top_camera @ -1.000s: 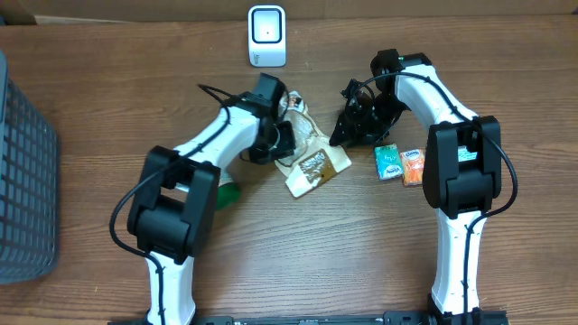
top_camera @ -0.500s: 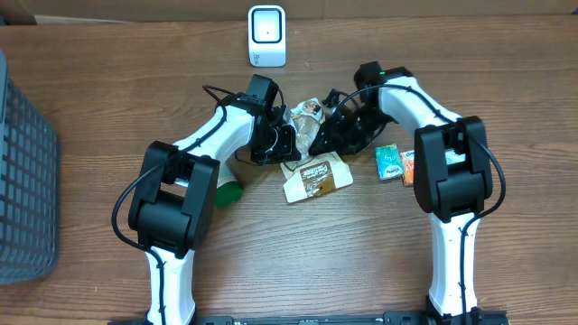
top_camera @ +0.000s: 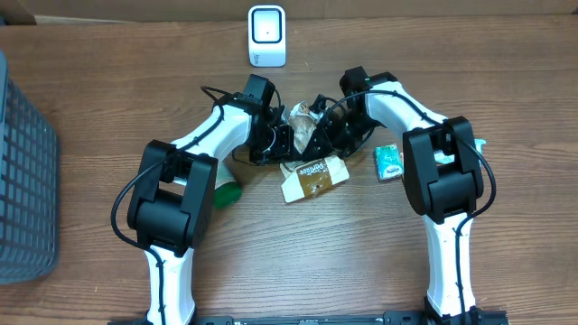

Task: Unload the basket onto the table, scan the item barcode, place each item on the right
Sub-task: 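Release the left gripper and lift the bag toward the scanner with right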

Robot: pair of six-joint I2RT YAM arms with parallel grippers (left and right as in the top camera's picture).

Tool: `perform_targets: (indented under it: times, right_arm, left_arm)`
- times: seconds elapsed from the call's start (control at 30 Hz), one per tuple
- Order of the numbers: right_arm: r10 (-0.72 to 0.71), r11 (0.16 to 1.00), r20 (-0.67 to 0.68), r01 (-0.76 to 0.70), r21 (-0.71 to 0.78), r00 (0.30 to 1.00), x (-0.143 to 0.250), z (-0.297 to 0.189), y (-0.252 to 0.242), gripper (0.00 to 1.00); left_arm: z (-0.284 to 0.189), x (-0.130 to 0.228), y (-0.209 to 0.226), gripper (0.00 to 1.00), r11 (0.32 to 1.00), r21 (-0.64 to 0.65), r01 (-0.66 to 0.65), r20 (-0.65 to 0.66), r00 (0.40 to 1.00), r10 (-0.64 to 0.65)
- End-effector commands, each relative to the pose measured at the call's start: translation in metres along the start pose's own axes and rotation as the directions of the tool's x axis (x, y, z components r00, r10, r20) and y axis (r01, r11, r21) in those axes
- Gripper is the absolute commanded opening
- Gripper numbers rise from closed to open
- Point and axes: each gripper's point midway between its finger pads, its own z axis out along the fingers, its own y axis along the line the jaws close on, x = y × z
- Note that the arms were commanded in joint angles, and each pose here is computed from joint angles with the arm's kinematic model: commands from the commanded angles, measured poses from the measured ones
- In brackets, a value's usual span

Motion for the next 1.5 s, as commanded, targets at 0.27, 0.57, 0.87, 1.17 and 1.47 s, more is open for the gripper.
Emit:
perform_targets:
  times: [0.27,0.57,0.87,1.17,1.47]
  right_arm:
    - [0.06,0.994,0.061,-0.054,-0.099,0.996,-0.006,-0.022,-0.012,0.04]
    - [-0.036,0.996,0.117,0.046,-0.082,0.992,-0.004,-0.061,0.019,0.04]
    - [-0.331,0.922,0.318,0.376,-0.092,0.889,0.015,-0.147,0.136,0.04]
    - [-0.471,0.832,0.442,0.551,-0.066,0.763,0.059,-0.202,0.218,0.04]
    - [-0.481,0.824,0.453,0.563,-0.057,0.75,0.076,-0.211,0.235,0.04]
  left_arm:
    - [-0.049,-0.02,0.002,0.04,1.0,-0.004,-0.025,0.042,0.999,0.025]
    - [-0.171,-0.02,0.011,0.04,0.988,-0.15,0.041,0.199,0.98,-0.011]
    - [-0.253,-0.001,0.102,0.04,0.886,-0.256,0.386,0.353,0.891,-0.286]
    - [-0.279,0.011,0.149,0.54,0.826,-0.223,0.518,0.387,0.825,-0.413]
    - [-0.278,0.01,0.148,0.88,0.832,-0.231,0.505,0.384,0.833,-0.399]
